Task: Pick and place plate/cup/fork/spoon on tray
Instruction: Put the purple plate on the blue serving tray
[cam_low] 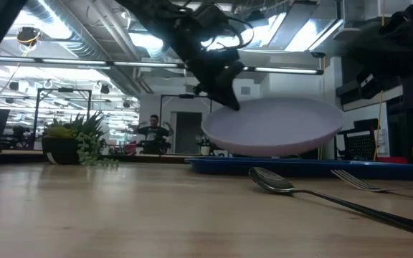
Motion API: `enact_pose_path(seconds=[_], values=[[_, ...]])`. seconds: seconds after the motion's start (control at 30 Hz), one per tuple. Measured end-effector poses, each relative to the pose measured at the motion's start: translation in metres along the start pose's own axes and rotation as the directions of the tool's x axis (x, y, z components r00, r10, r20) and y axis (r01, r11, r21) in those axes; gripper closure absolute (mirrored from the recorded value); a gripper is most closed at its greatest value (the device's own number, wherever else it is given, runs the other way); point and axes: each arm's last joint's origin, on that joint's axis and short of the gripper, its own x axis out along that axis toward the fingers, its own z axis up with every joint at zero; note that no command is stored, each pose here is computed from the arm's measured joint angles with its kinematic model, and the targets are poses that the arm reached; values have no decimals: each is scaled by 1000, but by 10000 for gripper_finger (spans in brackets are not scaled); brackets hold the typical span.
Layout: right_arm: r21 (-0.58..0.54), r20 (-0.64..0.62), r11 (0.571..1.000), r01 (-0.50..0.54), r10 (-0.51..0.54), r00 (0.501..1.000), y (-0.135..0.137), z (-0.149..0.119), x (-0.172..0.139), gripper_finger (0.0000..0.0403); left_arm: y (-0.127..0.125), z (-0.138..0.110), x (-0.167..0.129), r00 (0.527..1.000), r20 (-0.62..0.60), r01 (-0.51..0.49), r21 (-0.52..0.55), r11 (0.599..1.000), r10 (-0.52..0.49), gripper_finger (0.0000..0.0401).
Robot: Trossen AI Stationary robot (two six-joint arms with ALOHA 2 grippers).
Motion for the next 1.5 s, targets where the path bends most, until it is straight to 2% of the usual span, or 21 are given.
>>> enact_pose_path(seconds=[0.17, 0.33, 0.47, 0.63, 1.0, 1.3, 1.43, 1.5], values=[[0, 1, 1000, -1, 1, 1000, 0, 0, 0, 338, 7, 19, 18, 999, 40, -33, 29, 999, 32, 400], [0, 3, 1000, -1, 1, 1000, 0, 0, 0, 338, 23, 31, 38, 996, 61, -65, 15, 998, 64, 400], [0, 2, 1000, -2, 2, 1000, 0, 0, 0, 338, 34, 31, 54, 997, 59, -47, 0, 999, 47, 400], [0, 1, 1000, -1, 1, 1000, 0, 0, 0, 338, 40, 18, 73, 1000, 9, -19, -9, 1000, 19, 400], [-1, -1, 1000, 0, 0, 1000, 0, 0, 0, 338, 35, 28, 73, 991, 104, -77, -12, 997, 78, 390], [-1, -8, 1000, 2, -2, 1000, 0, -1, 0, 338, 12, 28, 71, 994, 104, -41, 50, 998, 36, 389], [0, -15, 1000, 4, -4, 1000, 0, -1, 0, 338, 11, 26, 70, 989, 83, -128, 118, 985, 119, 388], [0, -16, 1000, 5, -5, 1000, -1, -2, 0, 338, 11, 26, 70, 982, 75, -183, 116, 976, 175, 387]])
